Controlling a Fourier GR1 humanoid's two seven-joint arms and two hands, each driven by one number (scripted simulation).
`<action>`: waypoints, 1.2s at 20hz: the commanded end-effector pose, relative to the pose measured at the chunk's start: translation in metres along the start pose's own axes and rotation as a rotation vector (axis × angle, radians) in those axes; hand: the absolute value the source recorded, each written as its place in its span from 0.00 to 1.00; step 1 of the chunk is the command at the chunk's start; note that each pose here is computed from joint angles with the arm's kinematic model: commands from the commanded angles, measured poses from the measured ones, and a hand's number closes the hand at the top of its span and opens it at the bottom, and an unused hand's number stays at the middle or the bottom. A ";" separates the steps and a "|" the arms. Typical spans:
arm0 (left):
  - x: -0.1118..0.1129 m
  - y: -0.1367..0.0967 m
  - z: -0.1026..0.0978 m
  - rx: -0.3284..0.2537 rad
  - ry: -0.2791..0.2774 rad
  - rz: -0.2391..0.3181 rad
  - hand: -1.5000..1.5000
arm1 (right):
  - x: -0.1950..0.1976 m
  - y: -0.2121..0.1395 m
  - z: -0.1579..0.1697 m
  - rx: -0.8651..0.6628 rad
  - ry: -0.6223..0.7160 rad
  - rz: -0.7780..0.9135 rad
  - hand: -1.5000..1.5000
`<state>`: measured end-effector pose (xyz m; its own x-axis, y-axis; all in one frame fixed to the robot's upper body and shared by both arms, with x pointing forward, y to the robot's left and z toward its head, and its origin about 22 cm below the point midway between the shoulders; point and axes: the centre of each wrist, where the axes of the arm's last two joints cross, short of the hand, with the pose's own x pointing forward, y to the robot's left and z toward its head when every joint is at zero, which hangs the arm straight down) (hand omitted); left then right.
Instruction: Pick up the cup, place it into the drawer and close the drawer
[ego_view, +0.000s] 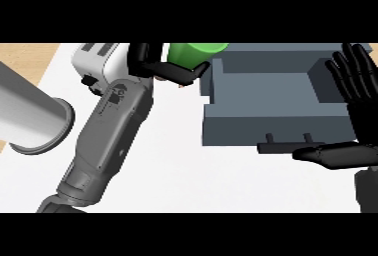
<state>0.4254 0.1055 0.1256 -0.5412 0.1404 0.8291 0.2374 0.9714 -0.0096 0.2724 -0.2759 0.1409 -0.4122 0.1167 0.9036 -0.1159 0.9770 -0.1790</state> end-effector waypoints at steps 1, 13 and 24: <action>0.026 -0.035 -0.037 0.012 0.036 -0.056 1.00 | 0.003 -0.003 0.006 0.013 -0.013 0.002 0.00; 0.006 -0.064 -0.050 0.004 0.306 -0.231 1.00 | 0.001 -0.008 -0.020 0.048 -0.042 -0.029 0.00; -0.016 -0.064 -0.030 -0.168 0.465 -0.320 1.00 | 0.018 0.022 -0.038 0.124 -0.095 -0.058 0.00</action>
<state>0.4440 0.0376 0.1306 -0.2233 -0.2528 0.9414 0.2383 0.9223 0.3042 0.2930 -0.2532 0.1625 -0.4781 0.0566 0.8765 -0.2215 0.9579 -0.1827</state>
